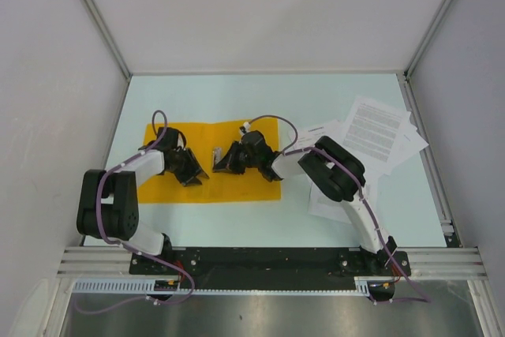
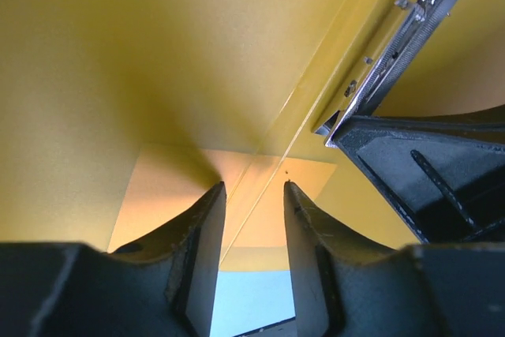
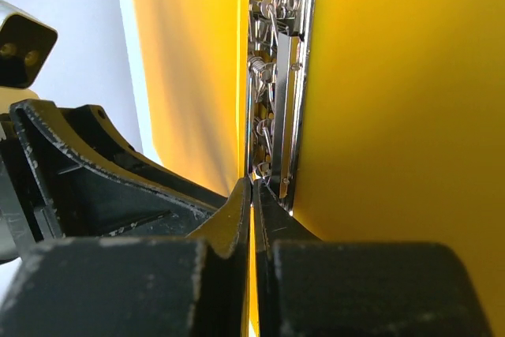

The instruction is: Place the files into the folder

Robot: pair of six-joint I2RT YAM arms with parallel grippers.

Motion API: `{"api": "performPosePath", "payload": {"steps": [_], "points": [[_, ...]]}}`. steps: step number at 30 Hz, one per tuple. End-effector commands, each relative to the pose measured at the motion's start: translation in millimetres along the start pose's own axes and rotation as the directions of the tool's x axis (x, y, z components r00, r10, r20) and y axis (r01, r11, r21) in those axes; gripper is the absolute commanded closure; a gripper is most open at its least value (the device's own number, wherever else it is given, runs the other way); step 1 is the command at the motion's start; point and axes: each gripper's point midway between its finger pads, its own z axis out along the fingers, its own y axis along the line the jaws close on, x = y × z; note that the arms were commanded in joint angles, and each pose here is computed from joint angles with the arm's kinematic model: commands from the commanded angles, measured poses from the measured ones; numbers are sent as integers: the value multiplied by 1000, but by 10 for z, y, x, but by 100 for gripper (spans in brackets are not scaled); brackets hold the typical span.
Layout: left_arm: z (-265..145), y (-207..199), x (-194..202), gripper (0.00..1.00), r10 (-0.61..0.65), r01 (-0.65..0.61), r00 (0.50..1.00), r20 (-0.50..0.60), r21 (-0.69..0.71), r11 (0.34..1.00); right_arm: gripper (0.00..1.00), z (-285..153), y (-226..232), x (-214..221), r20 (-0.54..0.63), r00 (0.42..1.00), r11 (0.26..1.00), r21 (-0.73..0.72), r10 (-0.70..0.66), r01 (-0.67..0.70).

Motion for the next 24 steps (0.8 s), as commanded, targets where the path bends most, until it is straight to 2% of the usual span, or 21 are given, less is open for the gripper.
{"api": "performPosePath", "payload": {"steps": [1, 7, 13, 14, 17, 21, 24], "points": [[136, 114, 43, 59, -58, 57, 998, -13, -66, 996, 100, -109, -376, -42, 11, 999, 981, 189, -35, 32], [202, 308, 49, 63, -74, 74, 997, 5, -150, 986, 100, -265, -789, 40, -68, 994, 918, 382, -86, 105], [212, 372, 75, 68, -62, 62, 998, 9, -165, 984, 100, -427, -1205, 137, -185, 975, 782, 588, -120, 207], [180, 321, 45, 68, -44, 46, 999, 21, -145, 988, 100, -514, -1372, 135, -205, 968, 727, 643, -141, 242], [90, 115, -29, 65, 13, -10, 999, 49, -68, 998, 100, -588, -1581, 201, -250, 957, 668, 688, -150, 284], [52, -184, -16, 64, 42, -42, 999, 28, 26, 999, 100, -650, -1733, 232, -266, 942, 588, 737, -202, 334], [159, -187, 34, 65, 23, -23, 1000, -5, 6, 1000, 100, -711, -1855, 246, -281, 936, 538, 766, -212, 351]]}}
